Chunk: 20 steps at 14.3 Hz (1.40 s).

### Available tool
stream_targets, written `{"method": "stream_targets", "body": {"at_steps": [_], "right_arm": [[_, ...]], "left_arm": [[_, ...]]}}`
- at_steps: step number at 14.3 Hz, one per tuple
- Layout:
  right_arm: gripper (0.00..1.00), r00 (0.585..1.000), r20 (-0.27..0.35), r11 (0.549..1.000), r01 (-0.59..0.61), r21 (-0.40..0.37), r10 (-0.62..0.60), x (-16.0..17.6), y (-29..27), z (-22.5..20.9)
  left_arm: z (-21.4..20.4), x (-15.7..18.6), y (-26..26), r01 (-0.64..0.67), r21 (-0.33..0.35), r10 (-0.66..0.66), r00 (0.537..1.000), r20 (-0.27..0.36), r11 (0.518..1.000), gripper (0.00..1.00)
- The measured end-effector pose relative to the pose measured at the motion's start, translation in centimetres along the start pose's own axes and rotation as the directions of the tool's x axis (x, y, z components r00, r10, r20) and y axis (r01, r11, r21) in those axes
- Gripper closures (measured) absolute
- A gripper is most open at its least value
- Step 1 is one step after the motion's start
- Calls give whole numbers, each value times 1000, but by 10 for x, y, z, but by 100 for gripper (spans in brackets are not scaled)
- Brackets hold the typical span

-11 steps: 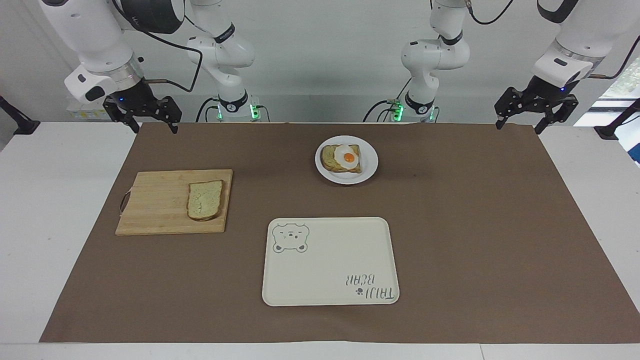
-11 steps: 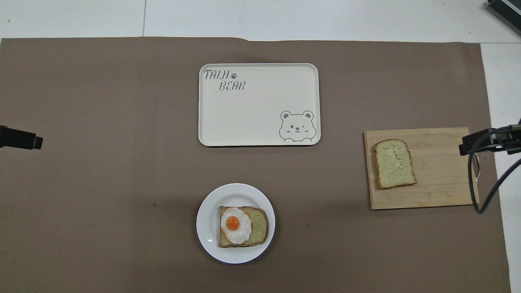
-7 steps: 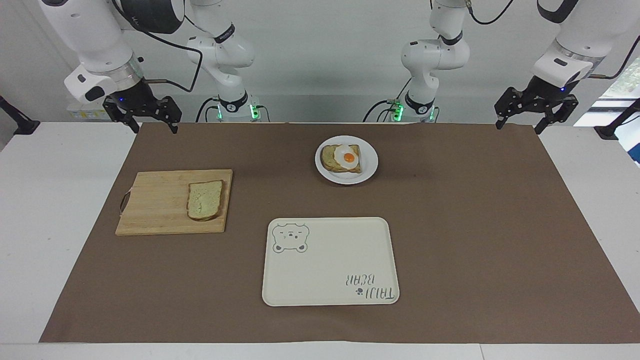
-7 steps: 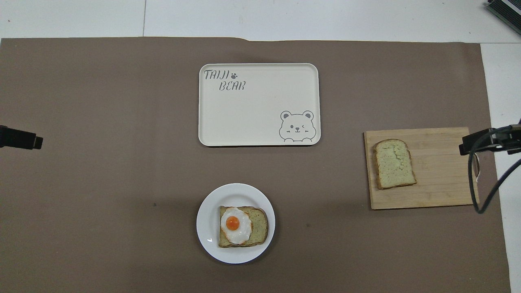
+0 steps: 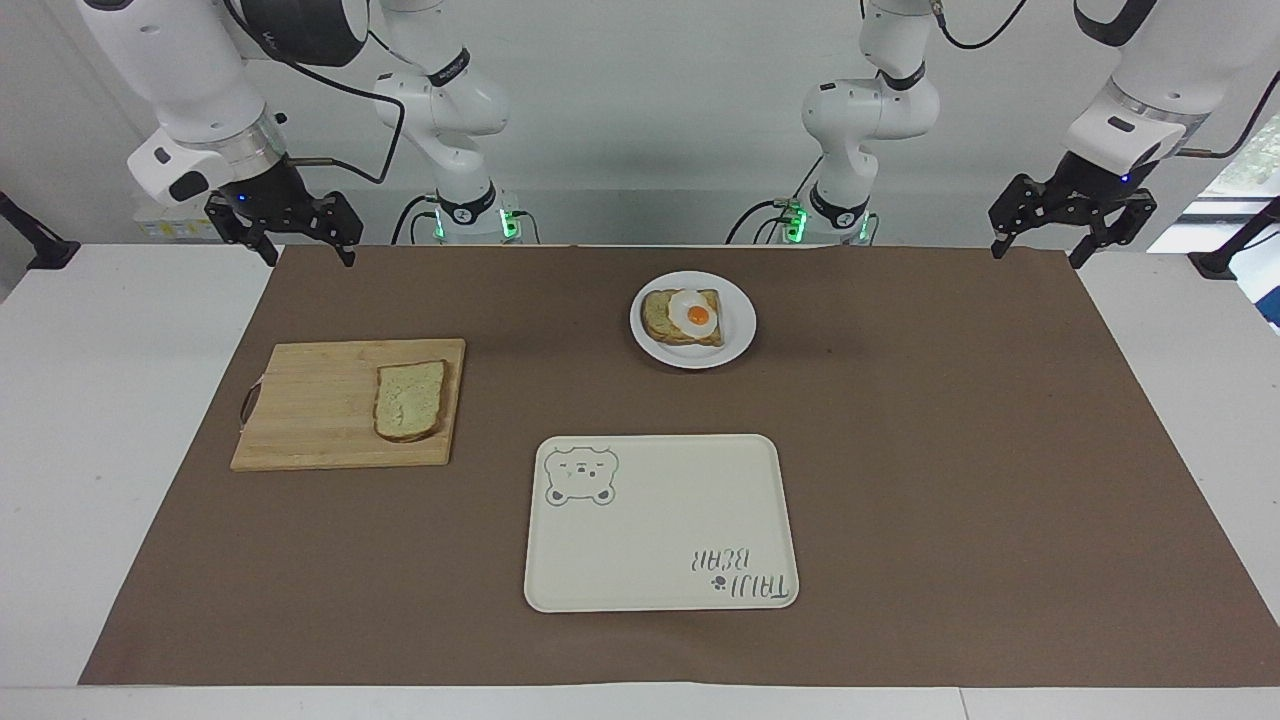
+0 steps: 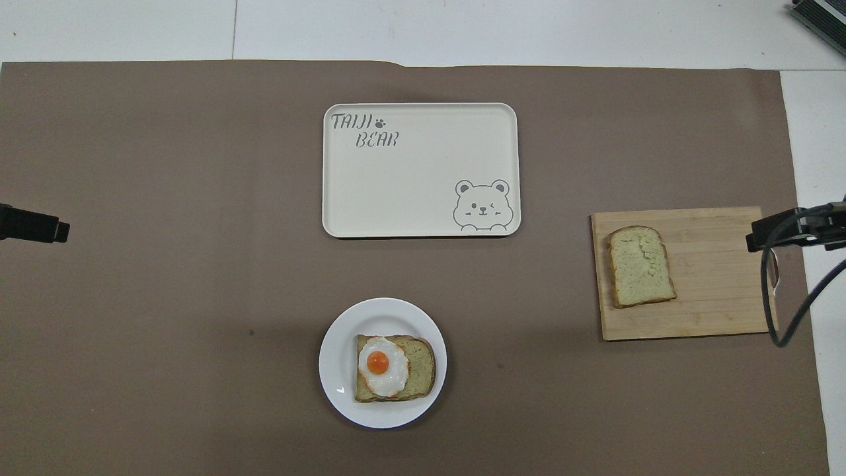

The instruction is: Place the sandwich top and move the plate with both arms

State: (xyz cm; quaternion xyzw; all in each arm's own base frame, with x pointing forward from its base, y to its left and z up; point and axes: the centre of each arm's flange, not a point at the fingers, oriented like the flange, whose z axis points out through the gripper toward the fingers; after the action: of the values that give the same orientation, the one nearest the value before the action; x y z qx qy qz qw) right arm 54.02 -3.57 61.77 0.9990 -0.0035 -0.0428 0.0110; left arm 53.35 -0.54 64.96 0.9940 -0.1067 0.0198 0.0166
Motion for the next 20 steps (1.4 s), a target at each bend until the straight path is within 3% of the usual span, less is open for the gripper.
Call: {"method": "stream_targets", "body": {"at_steps": [20], "right_arm": [[0,1000,1,1000,-7,0,7,0,3,2]], "left_arm": [[-1,3,5,-6,3,6,1000,-12,1000,0]]}}
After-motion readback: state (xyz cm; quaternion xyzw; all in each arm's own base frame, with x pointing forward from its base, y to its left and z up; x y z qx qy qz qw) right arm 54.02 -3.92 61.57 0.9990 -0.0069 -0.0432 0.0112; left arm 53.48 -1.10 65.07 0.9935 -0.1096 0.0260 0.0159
